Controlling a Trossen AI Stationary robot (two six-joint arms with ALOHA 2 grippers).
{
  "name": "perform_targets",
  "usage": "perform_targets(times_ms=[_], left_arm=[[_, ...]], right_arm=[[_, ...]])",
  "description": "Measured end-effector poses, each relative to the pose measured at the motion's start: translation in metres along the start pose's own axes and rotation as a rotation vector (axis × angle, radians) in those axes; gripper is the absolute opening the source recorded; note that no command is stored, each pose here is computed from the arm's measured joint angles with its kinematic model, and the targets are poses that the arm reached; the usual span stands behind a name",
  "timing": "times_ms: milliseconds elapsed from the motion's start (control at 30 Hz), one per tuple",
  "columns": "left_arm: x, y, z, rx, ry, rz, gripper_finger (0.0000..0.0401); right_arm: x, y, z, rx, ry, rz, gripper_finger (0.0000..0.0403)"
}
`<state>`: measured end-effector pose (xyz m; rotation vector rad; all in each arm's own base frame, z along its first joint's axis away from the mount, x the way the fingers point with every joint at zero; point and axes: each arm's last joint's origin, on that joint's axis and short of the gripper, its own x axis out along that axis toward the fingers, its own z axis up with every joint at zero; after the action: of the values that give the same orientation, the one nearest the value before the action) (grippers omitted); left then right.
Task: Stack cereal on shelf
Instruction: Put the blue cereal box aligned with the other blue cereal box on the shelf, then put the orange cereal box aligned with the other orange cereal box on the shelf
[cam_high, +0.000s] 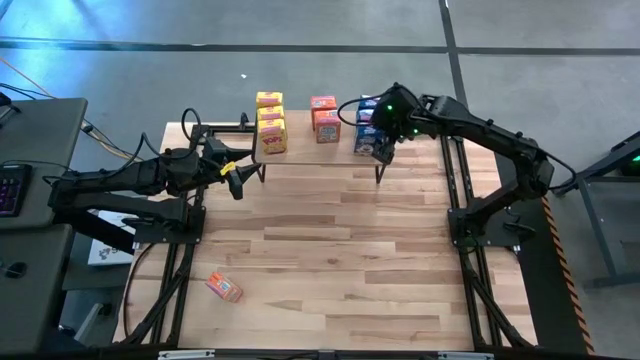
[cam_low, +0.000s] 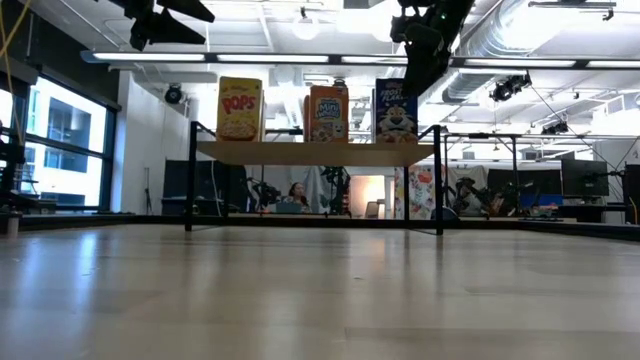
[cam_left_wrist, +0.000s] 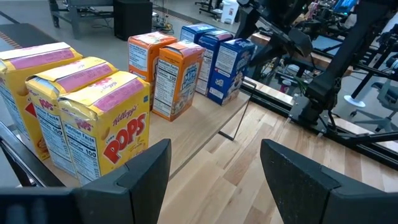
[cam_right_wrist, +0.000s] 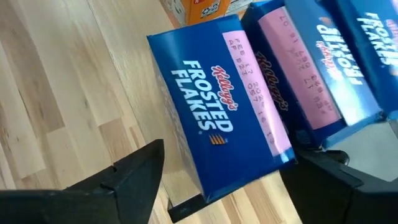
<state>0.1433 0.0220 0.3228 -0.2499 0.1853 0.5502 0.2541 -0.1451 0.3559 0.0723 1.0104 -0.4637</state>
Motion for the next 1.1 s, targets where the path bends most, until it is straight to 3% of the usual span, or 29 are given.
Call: perform_targets(times_ms=[167,667,1100], left_arm=[[0.000,0.000,0.000,0.000,0.000,0.000,0.0239],[0.000,0.000,0.000,0.000,0.000,0.000,0.0239],[0.000,0.000,0.000,0.000,0.000,0.000,0.0239]], right_arm=[[-0.010,0.000,-0.002,0.000,-0.017,-0.019,0.0315],[-0.020,0.003,-0.007,0.017,-0.017,-0.016,0.0317],[-0.064,0.001,-0.022,0.072,-0.124,-0.030,0.0317]])
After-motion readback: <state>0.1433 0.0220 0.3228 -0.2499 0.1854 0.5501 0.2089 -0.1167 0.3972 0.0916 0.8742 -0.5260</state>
